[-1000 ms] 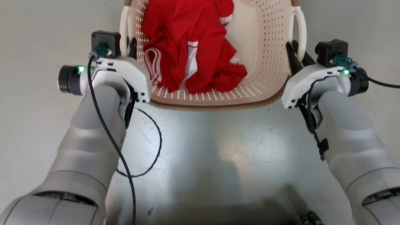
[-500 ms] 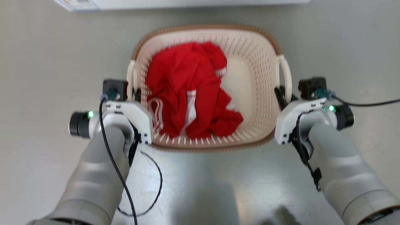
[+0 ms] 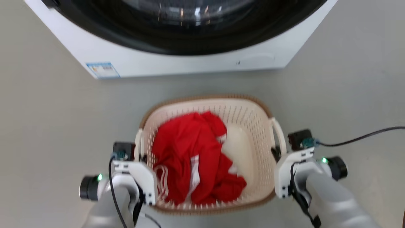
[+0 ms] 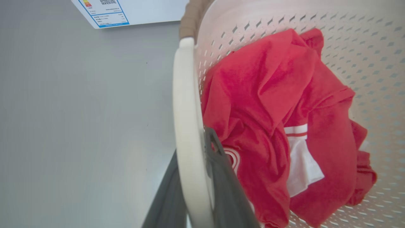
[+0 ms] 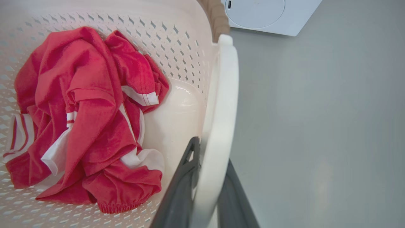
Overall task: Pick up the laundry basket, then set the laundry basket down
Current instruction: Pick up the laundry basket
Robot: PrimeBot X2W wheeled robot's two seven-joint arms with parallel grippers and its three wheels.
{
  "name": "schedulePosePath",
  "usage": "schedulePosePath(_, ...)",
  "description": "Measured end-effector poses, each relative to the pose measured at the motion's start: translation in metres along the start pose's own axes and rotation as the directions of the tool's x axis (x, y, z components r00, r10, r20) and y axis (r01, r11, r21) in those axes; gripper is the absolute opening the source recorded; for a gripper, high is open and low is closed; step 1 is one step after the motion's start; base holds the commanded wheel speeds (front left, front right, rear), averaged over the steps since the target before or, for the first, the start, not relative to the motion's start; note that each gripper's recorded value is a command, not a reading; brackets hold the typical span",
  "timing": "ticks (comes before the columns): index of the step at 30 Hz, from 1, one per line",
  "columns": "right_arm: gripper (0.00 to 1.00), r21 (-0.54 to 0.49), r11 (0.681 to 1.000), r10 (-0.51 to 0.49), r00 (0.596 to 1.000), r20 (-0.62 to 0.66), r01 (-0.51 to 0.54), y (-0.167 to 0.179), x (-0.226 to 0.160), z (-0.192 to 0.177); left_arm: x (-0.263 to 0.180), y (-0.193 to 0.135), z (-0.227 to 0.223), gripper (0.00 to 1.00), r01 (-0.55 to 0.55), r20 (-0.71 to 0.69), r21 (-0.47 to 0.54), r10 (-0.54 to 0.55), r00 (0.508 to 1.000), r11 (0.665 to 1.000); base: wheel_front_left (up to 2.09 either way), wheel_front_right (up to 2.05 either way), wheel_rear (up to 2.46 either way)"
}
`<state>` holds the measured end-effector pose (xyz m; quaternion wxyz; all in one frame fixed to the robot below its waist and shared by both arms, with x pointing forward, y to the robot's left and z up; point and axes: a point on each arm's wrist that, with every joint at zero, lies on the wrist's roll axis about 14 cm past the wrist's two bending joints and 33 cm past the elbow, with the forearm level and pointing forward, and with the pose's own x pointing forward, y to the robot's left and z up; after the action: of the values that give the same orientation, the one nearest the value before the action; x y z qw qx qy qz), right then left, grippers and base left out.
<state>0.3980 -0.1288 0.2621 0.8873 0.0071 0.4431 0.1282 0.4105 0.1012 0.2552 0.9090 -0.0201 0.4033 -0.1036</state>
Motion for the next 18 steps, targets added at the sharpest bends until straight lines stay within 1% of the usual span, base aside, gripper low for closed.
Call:
schedulePosePath(9,0.00,0.008,1.000,0.015,1.000,0.009,-0.015,0.018,-0.047,-0.015,-0.050,-0.010,-0.015,0.00,0.008,0.007,0.012,-0.008,1.000,1.000,0.00,0.00,0.00)
schedulePosePath(18,0.00,0.007,1.000,0.019,0.999,0.028,-0.019,0.030,-0.082,-0.034,-0.086,-0.024,-0.032,0.00,0.022,0.019,0.040,-0.023,1.000,0.999,0.00,0.00,0.00)
